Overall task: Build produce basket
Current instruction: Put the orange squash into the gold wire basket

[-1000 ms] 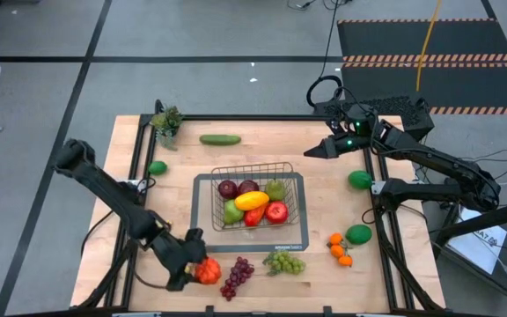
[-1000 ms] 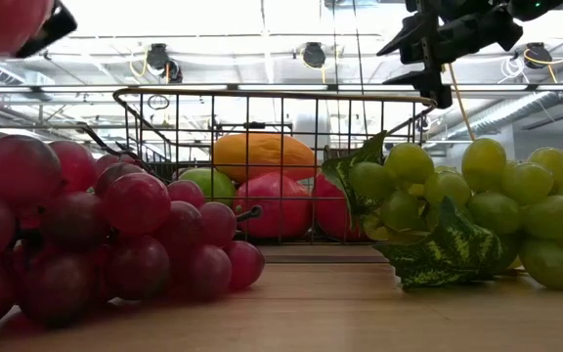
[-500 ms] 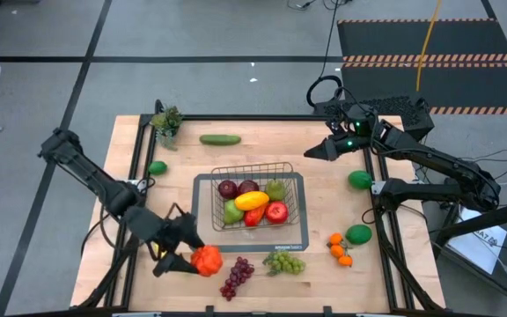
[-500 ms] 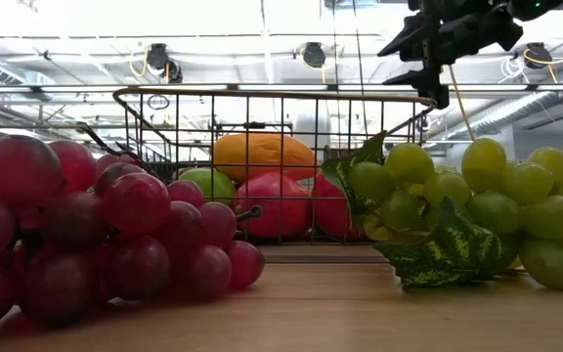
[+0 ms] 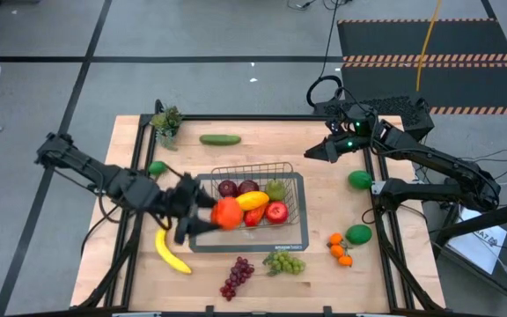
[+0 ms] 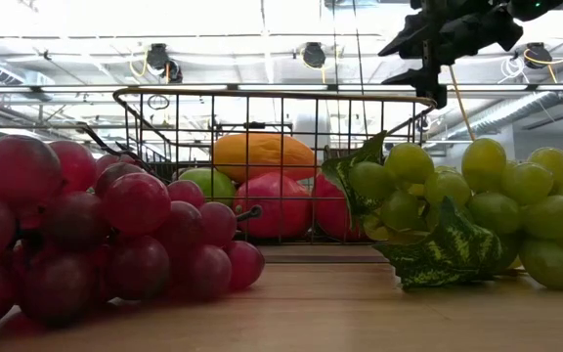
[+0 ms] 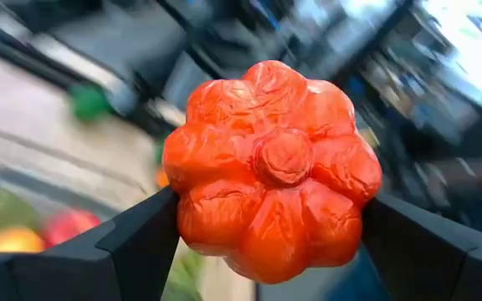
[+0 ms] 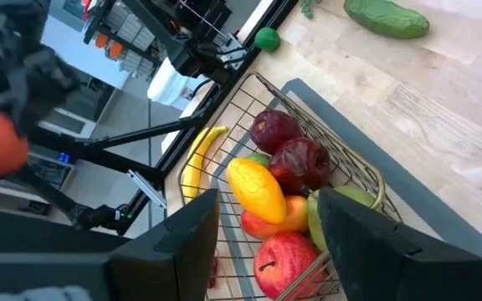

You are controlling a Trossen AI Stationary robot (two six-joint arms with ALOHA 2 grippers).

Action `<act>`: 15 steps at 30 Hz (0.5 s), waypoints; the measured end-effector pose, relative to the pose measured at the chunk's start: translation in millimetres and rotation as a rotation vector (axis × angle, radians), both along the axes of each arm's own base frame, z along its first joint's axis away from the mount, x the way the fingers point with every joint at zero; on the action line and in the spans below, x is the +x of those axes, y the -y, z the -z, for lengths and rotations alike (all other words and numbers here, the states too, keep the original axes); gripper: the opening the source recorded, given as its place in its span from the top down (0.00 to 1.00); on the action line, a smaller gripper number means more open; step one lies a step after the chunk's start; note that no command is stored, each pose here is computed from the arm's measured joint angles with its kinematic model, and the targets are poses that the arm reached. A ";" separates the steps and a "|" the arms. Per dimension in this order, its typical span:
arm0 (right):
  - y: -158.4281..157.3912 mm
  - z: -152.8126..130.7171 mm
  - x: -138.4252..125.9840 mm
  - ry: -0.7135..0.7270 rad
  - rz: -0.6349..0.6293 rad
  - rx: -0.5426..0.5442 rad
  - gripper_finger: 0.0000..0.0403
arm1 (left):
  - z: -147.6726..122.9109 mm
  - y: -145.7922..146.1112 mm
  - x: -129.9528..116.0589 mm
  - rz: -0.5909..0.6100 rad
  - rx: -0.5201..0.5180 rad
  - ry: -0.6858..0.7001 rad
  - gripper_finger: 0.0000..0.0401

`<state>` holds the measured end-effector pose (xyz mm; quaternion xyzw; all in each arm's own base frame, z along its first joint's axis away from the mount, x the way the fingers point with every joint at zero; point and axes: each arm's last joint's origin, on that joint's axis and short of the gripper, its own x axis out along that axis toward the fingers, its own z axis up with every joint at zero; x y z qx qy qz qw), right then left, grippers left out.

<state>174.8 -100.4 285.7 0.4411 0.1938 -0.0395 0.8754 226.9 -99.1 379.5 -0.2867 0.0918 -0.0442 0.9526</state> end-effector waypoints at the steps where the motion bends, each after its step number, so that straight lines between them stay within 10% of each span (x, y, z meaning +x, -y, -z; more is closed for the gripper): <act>1: 0.0 0.0 0.0 0.000 -0.002 -0.003 0.50 | -3.7 -4.2 2.4 -0.057 0.006 0.018 0.17; 15: -0.7 -0.3 0.1 0.007 -0.020 0.014 0.50 | -22.6 -39.8 50.3 -0.660 0.212 0.226 0.17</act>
